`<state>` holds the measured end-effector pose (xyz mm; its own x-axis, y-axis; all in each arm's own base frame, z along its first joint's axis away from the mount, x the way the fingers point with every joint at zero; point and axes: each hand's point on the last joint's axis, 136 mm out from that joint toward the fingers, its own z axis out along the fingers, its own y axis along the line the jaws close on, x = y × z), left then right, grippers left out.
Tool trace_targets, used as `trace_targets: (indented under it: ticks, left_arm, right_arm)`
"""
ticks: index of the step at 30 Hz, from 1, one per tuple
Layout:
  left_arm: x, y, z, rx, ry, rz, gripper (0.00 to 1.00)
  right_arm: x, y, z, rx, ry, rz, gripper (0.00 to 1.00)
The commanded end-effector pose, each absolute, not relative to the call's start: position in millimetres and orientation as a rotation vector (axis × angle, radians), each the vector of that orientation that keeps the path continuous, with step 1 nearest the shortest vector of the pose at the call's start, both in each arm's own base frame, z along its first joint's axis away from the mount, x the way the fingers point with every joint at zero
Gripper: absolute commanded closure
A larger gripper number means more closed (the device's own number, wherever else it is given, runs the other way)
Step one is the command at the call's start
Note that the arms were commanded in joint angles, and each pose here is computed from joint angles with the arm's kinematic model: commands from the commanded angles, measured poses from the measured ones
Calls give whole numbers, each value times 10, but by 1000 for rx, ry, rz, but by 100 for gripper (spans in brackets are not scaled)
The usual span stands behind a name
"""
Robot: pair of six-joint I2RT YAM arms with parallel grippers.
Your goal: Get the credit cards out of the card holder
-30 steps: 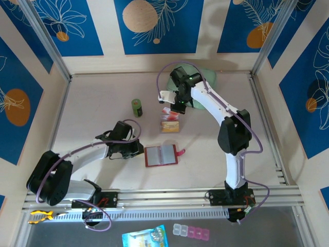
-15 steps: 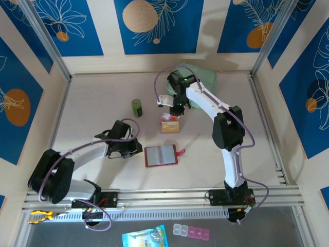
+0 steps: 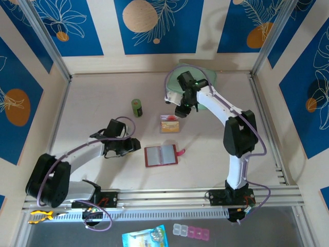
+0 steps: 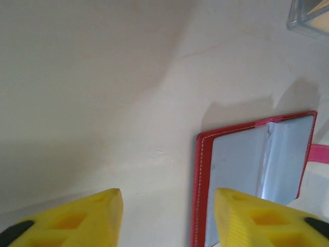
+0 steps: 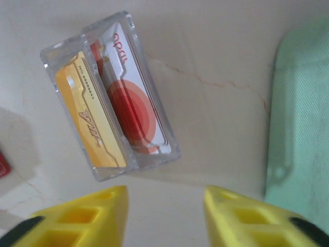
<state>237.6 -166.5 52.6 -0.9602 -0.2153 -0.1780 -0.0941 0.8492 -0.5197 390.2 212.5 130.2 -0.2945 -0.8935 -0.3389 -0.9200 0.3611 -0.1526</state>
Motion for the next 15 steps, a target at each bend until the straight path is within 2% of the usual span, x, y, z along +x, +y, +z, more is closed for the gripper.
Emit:
trace_targets:
  ticks: [1, 2, 5, 6, 10, 15]
  left_arm:
    - [2518, -1440, 670, -203, 2751, -622, 38]
    - [2547, -1392, 690, -198, 2744, -594, 28]
    - [2630, -1242, 749, -187, 2720, -518, 11]
    - [2662, -1181, 768, -187, 2708, -485, 7]
    - [2795, -915, 819, -191, 2674, -326, 0]
    - [3016, -577, 941, -138, 2579, -83, 0]
  right_arm:
    - [3867, 2115, 1388, -1416, 2275, 163, 32]
    - [3832, 2086, 1371, -1386, 2283, 174, 20]
    - [3736, 1981, 1305, -1293, 2318, 188, 9]
    - [3716, 1934, 1280, -1255, 2331, 189, 1]
    - [3660, 1713, 1157, -1079, 2394, 165, 1]
    - [3669, 1378, 1033, -771, 2405, 134, 1]
